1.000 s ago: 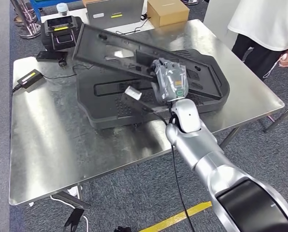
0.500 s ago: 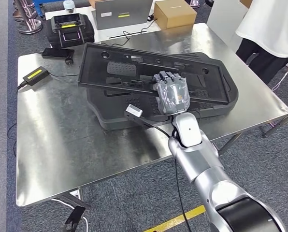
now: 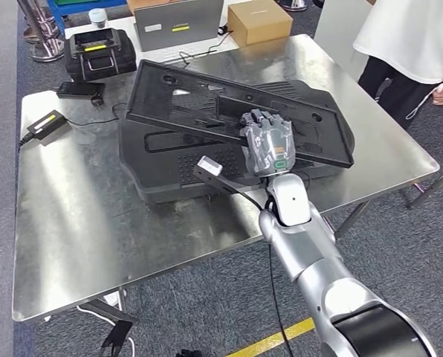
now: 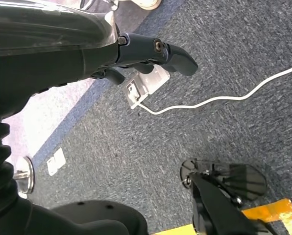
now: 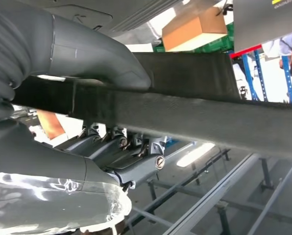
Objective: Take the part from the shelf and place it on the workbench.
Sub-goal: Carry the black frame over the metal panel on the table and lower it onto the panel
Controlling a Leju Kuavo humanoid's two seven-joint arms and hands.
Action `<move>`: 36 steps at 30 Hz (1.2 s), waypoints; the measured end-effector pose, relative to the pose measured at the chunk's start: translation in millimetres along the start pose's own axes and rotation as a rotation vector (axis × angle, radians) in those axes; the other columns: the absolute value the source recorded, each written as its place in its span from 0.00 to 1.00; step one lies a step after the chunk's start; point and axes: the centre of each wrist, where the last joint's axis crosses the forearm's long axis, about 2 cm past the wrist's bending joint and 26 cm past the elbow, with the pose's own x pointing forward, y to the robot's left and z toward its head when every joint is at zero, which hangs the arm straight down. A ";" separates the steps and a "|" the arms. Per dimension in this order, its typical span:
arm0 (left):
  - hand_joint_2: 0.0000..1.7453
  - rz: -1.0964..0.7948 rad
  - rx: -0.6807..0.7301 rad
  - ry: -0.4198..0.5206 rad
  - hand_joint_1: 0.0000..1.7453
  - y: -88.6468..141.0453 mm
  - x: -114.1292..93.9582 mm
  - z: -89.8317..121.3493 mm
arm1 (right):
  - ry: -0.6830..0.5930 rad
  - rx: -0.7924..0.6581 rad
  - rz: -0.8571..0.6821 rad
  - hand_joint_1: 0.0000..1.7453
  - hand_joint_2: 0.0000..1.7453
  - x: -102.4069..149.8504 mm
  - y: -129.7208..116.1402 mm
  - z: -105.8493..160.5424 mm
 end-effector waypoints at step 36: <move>1.00 -0.010 0.030 0.056 0.00 0.4 -0.5 0.1 | 0.026 0.017 -0.025 1.00 1.00 0.7 4.5 4.2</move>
